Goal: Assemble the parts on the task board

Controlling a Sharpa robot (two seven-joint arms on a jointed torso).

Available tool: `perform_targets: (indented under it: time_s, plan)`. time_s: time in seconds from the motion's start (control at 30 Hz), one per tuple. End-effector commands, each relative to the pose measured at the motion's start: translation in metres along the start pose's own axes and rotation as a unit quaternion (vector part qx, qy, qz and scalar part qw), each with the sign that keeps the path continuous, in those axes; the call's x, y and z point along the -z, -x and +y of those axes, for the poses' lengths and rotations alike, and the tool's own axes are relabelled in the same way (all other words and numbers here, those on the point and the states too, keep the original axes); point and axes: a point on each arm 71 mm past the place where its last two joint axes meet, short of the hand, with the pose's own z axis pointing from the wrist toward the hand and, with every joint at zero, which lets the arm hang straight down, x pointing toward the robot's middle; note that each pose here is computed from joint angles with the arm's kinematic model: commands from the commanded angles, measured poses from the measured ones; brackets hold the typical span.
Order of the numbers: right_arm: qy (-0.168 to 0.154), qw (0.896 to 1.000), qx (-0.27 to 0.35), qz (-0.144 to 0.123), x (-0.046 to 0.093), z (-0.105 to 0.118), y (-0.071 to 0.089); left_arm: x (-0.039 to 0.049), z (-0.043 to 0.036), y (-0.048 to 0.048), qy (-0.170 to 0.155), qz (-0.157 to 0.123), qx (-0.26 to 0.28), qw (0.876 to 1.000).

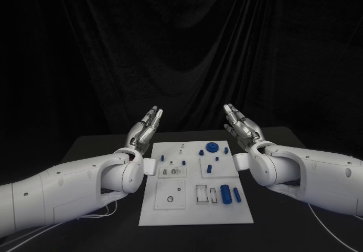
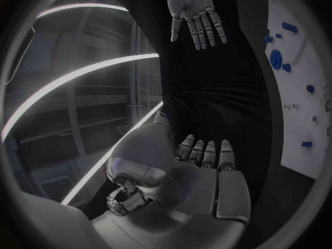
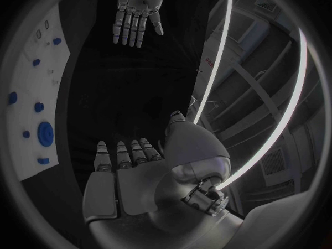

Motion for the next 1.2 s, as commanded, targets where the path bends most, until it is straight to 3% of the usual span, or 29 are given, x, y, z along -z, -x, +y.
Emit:
perform_targets:
  time_s: [0.03, 0.33, 0.37, 0.6, 0.9, 1.07, 1.17, 1.2]
  plan:
    - [-0.026, 0.995, -0.071, 0.067, -0.002, 0.002, -0.005, -0.0034, -0.0110, -0.0065, -0.048, 0.058, 0.086, 0.993]
    - [-0.032, 0.992, -0.085, 0.090, -0.004, 0.005, -0.004, -0.0053, -0.0144, -0.0068, -0.062, 0.079, 0.111, 0.989]
    - [-0.008, 0.992, -0.042, 0.121, 0.002, 0.012, 0.018, -0.0098, -0.0230, 0.0219, -0.150, 0.117, 0.002, 0.982]
    - [0.002, 0.991, -0.016, 0.136, 0.002, 0.019, 0.025, -0.0074, -0.0251, 0.0306, -0.161, 0.123, -0.009, 0.979]
    - [0.035, 0.981, 0.058, 0.181, -0.001, 0.038, 0.029, 0.0046, -0.0318, 0.0474, -0.185, 0.116, -0.041, 0.975]
    - [0.052, 0.964, 0.160, 0.205, -0.009, 0.062, 0.030, 0.0131, -0.0354, 0.0570, -0.191, 0.111, -0.046, 0.974]
    - [0.056, 0.945, 0.243, 0.212, -0.017, 0.078, 0.030, 0.0172, -0.0371, 0.0618, -0.193, 0.110, -0.051, 0.974]
    - [0.056, 0.928, 0.301, 0.212, -0.022, 0.086, 0.030, 0.0193, -0.0380, 0.0640, -0.194, 0.109, -0.054, 0.973]
